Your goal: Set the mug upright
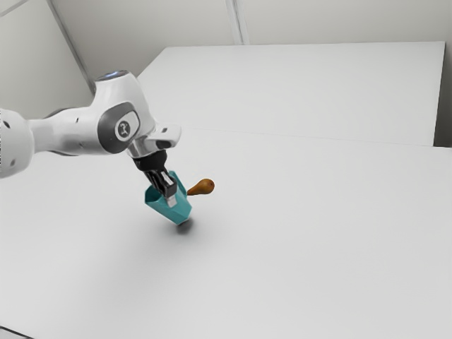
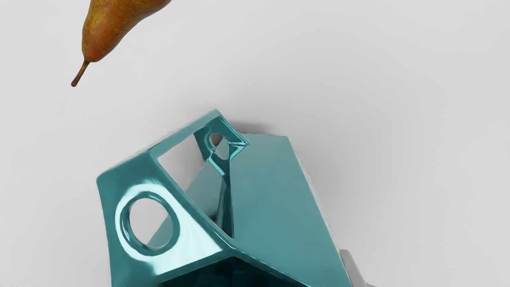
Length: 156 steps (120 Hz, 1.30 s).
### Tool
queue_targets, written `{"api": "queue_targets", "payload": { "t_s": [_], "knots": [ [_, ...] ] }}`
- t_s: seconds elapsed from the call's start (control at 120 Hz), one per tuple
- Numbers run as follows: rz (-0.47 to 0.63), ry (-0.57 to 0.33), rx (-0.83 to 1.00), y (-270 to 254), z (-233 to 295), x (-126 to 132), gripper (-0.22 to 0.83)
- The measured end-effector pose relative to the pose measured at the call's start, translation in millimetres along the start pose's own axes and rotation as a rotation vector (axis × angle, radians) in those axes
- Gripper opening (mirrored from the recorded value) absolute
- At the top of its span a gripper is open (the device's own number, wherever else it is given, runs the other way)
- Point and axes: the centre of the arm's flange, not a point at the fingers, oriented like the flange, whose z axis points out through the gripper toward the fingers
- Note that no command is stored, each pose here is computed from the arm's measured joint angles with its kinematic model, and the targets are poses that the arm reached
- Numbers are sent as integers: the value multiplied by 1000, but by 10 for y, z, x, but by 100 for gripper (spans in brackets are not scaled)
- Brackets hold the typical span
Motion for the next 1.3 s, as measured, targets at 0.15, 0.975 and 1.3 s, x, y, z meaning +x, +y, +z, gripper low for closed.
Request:
{"api": "queue_targets", "payload": {
  "t_s": [0.15, 0.975, 1.3],
  "knots": [
    [-35, -33, 52, 153, 159, 6, -17],
    [-291, -166, 108, -76, 483, -134, -17],
    [-332, -169, 104, -53, 525, -132, 0]
  ]
}}
